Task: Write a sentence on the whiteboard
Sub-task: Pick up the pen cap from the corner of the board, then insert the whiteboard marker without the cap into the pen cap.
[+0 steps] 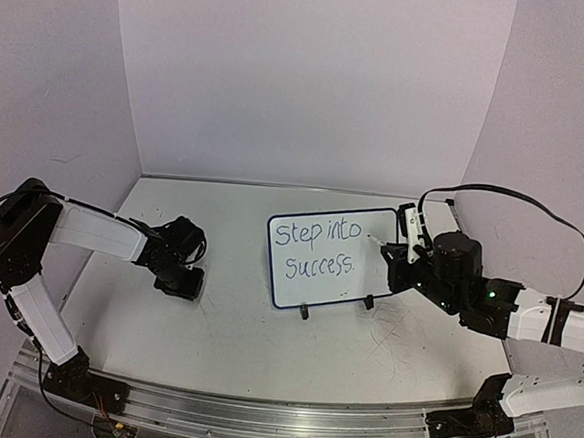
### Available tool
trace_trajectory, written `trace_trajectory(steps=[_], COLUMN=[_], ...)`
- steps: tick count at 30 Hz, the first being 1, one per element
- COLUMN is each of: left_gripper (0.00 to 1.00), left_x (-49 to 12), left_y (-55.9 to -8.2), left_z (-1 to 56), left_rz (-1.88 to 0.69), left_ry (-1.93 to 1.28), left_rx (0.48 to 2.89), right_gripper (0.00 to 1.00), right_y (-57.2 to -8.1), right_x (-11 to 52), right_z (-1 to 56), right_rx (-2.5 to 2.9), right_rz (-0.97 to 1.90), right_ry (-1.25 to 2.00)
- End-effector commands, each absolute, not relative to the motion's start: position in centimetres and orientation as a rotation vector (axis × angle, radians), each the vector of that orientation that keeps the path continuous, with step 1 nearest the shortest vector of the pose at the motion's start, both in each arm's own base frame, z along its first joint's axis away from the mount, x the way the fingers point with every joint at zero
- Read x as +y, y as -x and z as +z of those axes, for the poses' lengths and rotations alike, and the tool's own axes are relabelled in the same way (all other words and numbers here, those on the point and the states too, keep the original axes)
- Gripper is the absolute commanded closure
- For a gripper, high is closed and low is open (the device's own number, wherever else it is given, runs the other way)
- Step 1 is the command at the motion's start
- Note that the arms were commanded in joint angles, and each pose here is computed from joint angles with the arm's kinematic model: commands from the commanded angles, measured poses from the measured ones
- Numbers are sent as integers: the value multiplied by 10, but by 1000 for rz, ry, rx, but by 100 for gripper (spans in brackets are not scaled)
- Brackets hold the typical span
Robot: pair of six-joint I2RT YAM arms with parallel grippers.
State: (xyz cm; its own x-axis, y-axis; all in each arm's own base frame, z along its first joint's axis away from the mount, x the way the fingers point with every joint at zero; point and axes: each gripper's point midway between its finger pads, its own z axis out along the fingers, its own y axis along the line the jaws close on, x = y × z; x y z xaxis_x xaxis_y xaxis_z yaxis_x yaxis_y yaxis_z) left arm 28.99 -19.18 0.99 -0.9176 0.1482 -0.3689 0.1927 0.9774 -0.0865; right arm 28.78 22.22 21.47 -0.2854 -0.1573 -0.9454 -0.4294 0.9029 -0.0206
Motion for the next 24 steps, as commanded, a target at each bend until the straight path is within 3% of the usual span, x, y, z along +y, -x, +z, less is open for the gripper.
trace_trajectory(steps=[1, 9, 12, 17, 24], left_gripper=[83, 85, 85, 83, 89], left_x=[-191, -195, -214, -281, -327], left_y=[-298, -318, -326, -299, -282], left_z=[14, 84, 143, 236, 240], left_rz=[-150, -218, -299, -425, -345], left_ry=[-282, -311, -403, -804, -1114], left_rx=[2705, 2415, 2188, 1748, 1536], right_gripper=[100, 100, 100, 100, 100], right_y=[-289, -276, -265, -247, -247], right_x=[231, 267, 289, 340, 380], right_z=[245, 262, 268, 287, 292], right_rx=[1793, 1775, 1804, 1908, 2038], right_rz=[316, 514, 680, 1029, 1216], right_ry=[465, 598, 629, 697, 743])
